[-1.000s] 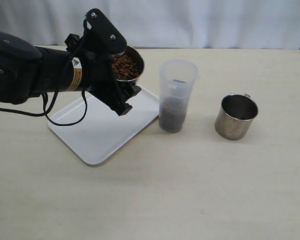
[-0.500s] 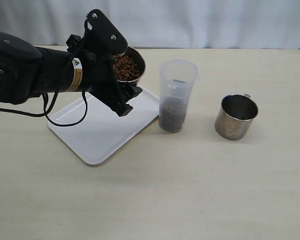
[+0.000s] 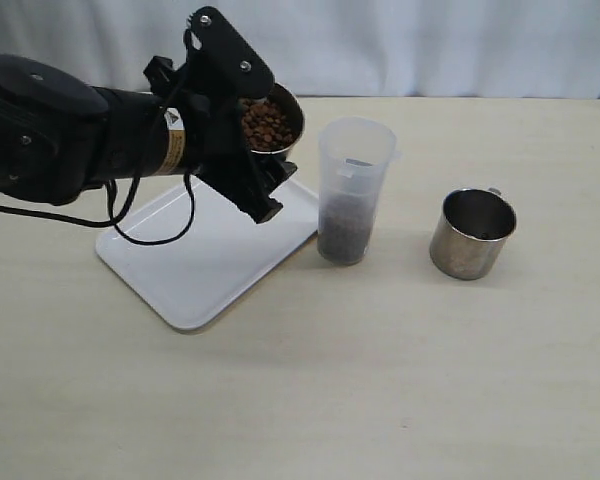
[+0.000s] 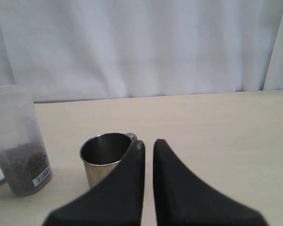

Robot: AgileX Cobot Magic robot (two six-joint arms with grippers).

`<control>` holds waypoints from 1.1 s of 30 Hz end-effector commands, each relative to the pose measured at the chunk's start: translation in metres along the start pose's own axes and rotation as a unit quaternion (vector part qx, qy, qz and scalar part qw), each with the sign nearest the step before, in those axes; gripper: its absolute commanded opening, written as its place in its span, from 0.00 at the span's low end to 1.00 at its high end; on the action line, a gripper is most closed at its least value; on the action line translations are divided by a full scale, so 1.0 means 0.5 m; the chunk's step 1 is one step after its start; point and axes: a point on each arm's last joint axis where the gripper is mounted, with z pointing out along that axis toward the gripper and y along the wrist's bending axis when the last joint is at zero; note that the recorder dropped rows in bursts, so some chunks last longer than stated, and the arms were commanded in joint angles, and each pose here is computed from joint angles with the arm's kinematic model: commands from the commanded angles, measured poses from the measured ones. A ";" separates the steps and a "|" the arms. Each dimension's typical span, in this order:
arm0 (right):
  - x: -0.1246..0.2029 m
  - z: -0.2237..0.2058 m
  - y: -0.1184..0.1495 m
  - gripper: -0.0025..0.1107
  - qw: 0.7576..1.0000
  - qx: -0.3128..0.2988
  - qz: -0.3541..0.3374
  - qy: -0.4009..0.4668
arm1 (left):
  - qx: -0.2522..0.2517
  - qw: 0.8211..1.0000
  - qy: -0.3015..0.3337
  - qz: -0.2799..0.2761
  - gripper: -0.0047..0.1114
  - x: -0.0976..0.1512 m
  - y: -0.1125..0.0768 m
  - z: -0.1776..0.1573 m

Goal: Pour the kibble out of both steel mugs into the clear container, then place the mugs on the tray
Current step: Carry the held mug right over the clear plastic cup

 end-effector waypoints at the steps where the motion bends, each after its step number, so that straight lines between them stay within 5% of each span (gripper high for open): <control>1: 0.003 0.000 0.000 0.07 1.000 -0.002 -0.003 0.001 | -0.026 1.000 -0.005 0.007 0.04 -0.025 -0.014 0.011; 17: 0.003 0.000 0.000 0.07 1.000 -0.002 -0.003 0.001 | -0.113 0.993 0.000 0.039 0.04 -0.049 -0.016 0.005; 33: 0.003 0.000 0.000 0.07 1.000 -0.002 -0.003 0.001 | -0.113 0.990 0.006 0.084 0.04 -0.071 -0.019 0.027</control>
